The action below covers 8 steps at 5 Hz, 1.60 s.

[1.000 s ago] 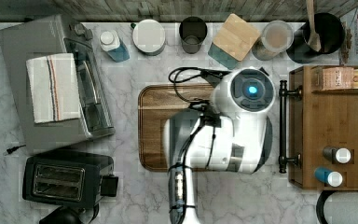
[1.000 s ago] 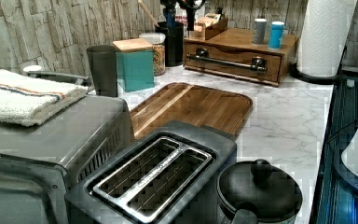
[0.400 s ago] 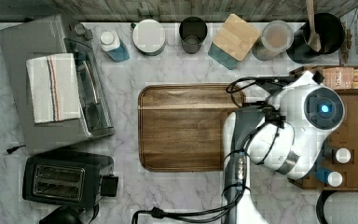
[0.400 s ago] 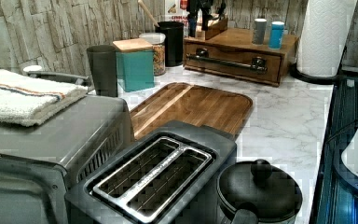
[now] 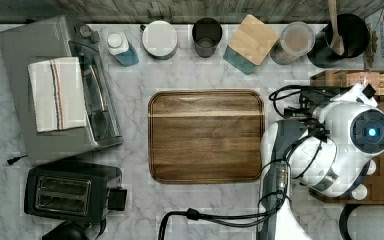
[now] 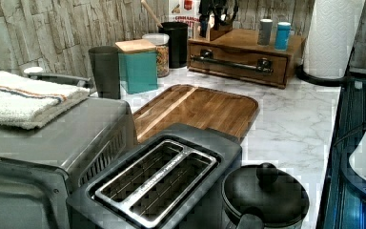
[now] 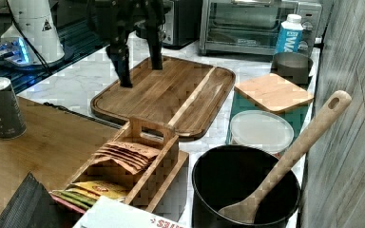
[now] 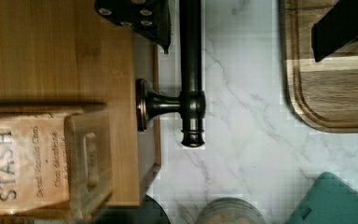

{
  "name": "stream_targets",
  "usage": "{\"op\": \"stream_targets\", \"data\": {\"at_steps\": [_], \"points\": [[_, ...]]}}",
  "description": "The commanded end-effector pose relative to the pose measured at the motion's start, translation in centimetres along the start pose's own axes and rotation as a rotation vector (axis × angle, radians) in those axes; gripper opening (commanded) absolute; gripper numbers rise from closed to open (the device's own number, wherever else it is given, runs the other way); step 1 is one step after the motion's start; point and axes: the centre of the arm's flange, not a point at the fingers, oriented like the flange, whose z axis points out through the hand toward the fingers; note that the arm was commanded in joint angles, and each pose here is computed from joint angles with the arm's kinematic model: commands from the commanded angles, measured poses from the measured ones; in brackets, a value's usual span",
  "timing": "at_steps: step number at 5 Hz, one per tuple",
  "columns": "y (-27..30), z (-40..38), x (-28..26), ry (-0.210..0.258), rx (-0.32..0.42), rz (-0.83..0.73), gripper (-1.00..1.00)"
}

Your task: Open the drawer.

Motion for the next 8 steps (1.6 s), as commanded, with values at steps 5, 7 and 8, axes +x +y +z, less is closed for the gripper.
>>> {"op": "stream_targets", "data": {"at_steps": [5,7,8], "points": [[-0.6,9.2,-6.0,0.025,-0.090,0.074,1.00],[1.0,10.8,-5.3,0.051,-0.060,0.007,1.00],[1.2,11.4,-4.8,0.025,-0.036,-0.003,1.00]]}}
